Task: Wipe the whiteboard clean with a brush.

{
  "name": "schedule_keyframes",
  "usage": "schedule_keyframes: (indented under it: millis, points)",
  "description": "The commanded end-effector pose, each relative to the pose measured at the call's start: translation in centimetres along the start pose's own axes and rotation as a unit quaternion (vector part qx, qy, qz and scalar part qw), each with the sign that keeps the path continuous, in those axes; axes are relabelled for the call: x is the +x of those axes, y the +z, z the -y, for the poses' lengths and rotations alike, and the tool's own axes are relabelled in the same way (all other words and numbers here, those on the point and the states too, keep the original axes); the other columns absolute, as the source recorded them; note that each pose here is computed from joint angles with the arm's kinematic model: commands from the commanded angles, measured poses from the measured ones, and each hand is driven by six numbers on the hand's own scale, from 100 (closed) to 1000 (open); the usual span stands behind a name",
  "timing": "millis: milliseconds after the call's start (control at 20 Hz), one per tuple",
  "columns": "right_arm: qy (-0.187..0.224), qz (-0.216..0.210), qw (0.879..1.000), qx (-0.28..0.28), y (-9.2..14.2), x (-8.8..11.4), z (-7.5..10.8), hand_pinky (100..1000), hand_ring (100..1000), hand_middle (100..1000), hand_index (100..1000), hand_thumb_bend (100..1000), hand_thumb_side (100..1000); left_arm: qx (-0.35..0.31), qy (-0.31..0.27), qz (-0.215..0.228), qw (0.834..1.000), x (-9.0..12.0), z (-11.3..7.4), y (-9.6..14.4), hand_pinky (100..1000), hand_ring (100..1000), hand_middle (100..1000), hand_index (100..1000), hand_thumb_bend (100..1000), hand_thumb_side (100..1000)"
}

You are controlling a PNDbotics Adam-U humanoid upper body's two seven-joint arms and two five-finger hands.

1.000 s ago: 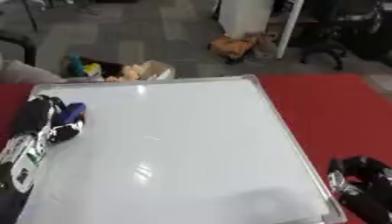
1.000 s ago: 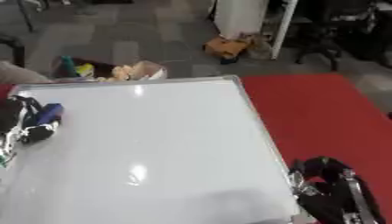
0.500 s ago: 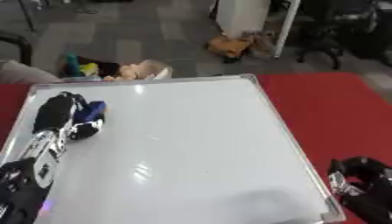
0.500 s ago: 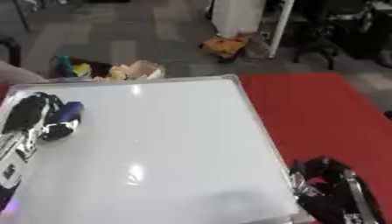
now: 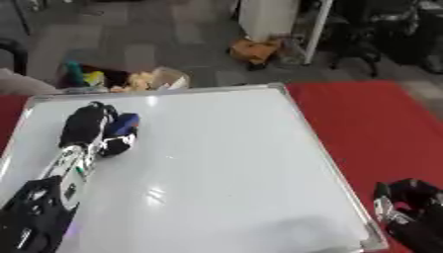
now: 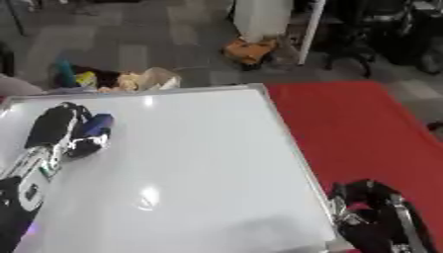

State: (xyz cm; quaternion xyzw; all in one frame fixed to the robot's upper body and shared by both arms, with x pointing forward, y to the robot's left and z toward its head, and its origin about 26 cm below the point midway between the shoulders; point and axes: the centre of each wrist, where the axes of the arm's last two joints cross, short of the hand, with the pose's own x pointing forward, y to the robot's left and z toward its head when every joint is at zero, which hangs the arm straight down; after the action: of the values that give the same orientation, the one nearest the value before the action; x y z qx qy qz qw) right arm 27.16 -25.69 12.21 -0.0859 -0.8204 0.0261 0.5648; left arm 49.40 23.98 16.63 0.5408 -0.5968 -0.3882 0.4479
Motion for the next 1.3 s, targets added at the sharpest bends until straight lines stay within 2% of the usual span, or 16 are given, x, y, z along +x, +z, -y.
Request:
schedule_keyframes:
  millis: [50,400,750,1100,1300]
  points:
    - [0.003,0.018,1.000,0.003,-0.3,0.8,0.1,174,475,361,486,100,100,-0.033,-0.003,0.026,0.999,2.0,2.1,0.7,341,608,473,592,384,352]
    - [0.002,0.019,1.000,0.005,-0.3,0.9,0.0,174,475,361,486,100,100,-0.035,-0.011,0.055,0.998,3.2,2.2,0.8,344,603,472,593,379,350]
    - [0.001,0.020,1.000,0.005,-0.4,0.9,0.0,174,476,361,486,100,100,-0.031,-0.019,0.060,0.998,3.5,2.1,0.7,348,599,471,594,377,350]
    - [0.001,0.021,1.000,0.007,-0.4,1.0,-0.1,174,476,361,485,100,100,-0.018,-0.036,0.036,0.999,2.3,2.0,0.5,358,586,471,597,384,352]
    - [0.001,0.022,1.000,0.007,-0.4,1.0,-0.1,174,476,361,485,100,100,0.010,-0.063,0.018,0.998,1.2,1.5,0.2,374,535,469,603,386,345]
